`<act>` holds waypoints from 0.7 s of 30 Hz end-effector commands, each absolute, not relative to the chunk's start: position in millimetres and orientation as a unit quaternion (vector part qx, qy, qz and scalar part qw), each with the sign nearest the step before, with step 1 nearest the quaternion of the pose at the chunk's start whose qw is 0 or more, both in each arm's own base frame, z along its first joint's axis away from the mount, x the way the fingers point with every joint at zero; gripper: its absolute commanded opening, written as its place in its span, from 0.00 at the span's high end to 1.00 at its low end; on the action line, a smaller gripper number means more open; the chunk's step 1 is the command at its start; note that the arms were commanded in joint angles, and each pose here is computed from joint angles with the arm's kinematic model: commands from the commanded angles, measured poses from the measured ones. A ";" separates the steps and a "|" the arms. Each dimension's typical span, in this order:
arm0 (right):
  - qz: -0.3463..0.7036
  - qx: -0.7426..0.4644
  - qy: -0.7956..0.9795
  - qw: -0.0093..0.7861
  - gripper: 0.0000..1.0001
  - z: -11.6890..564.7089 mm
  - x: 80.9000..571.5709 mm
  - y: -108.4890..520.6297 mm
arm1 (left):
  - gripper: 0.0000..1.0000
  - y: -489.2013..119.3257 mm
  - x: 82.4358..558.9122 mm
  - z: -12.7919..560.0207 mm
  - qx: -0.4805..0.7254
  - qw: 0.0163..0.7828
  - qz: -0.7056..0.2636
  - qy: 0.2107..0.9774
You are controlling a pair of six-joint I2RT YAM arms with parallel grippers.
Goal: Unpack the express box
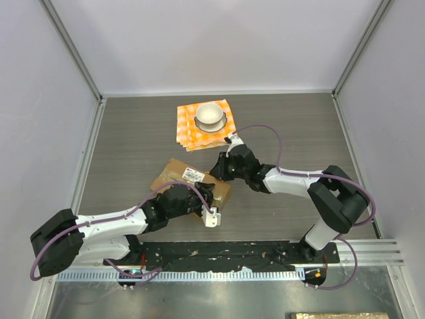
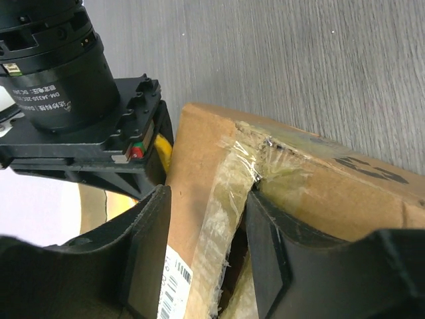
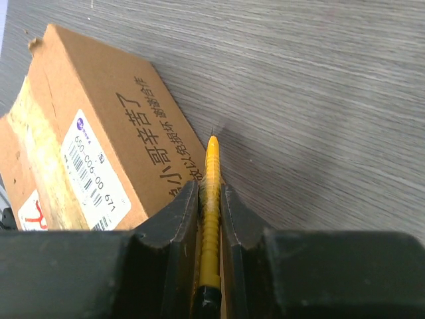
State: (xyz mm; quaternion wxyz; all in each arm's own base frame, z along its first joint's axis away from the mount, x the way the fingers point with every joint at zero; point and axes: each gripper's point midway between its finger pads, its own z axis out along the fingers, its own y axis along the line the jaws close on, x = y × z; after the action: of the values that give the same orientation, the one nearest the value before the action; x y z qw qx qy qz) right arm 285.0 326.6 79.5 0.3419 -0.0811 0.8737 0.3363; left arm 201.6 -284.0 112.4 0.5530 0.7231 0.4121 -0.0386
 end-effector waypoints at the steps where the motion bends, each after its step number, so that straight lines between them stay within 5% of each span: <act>1: 0.395 -0.140 0.872 0.253 0.99 65.9 214.0 366.1 | 0.51 -266.2 225.5 108.3 0.699 0.543 -0.001 0.465; 21: 0.357 -0.127 0.887 0.265 0.99 57.0 215.5 338.8 | 0.74 -232.3 254.7 155.5 0.645 0.586 0.036 0.489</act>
State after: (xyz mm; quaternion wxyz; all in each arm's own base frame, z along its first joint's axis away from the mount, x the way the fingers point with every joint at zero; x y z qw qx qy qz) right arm 273.9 353.9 94.8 0.3743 -0.0828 0.8440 0.3751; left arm 204.9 -261.7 113.2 0.5342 0.7096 0.4534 -0.0745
